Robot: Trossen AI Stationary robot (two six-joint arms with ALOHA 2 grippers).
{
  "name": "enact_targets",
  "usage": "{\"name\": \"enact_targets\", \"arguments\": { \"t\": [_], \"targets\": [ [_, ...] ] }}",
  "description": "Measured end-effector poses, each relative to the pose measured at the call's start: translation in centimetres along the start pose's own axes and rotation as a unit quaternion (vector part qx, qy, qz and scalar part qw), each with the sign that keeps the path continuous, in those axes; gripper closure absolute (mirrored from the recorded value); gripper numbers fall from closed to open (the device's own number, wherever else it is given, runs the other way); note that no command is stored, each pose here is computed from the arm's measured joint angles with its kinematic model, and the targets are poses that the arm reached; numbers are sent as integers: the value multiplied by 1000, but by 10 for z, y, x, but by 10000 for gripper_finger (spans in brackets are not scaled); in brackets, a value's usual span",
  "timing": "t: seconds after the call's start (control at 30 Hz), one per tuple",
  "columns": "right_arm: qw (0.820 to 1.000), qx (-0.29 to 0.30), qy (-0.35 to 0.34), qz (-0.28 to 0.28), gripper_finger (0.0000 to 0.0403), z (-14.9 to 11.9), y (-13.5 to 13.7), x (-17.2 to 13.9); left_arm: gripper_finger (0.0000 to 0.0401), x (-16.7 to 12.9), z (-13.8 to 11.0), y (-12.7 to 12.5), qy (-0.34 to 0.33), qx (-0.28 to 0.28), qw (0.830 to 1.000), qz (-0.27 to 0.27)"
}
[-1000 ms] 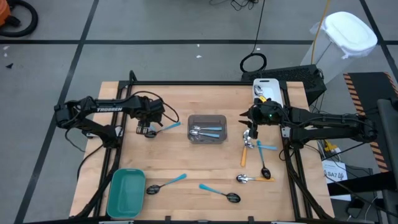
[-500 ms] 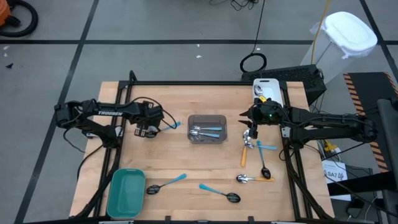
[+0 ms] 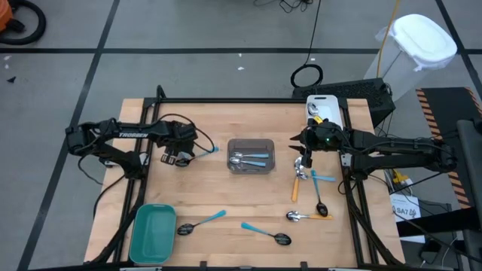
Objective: Sort silverware by color (type)
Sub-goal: Put the left light blue spoon into the black bin
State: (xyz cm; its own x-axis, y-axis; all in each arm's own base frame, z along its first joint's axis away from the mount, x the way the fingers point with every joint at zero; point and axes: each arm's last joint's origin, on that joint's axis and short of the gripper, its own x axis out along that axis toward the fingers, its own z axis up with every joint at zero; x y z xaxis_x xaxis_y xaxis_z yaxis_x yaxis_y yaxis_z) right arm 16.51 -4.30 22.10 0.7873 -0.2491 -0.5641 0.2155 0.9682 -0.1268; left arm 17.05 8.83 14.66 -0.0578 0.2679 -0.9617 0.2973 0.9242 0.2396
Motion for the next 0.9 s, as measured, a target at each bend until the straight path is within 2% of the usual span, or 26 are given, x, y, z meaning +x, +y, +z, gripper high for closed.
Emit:
{"name": "enact_targets", "arguments": {
  "t": [0.47, 0.57, 0.9],
  "targets": [
    [1000, 0, 0, 0, 271, 0, 0, 0, 235, 21, 1, 9, 28, 4, 999, -33],
    [1000, 0, 0, 0, 271, 0, 0, 0, 256, 23, 1, 8, 33, 5, 999, -38],
    [1000, 0, 0, 0, 271, 0, 0, 0, 368, 24, 1, 8, 35, 4, 999, -37]
  ]
}}
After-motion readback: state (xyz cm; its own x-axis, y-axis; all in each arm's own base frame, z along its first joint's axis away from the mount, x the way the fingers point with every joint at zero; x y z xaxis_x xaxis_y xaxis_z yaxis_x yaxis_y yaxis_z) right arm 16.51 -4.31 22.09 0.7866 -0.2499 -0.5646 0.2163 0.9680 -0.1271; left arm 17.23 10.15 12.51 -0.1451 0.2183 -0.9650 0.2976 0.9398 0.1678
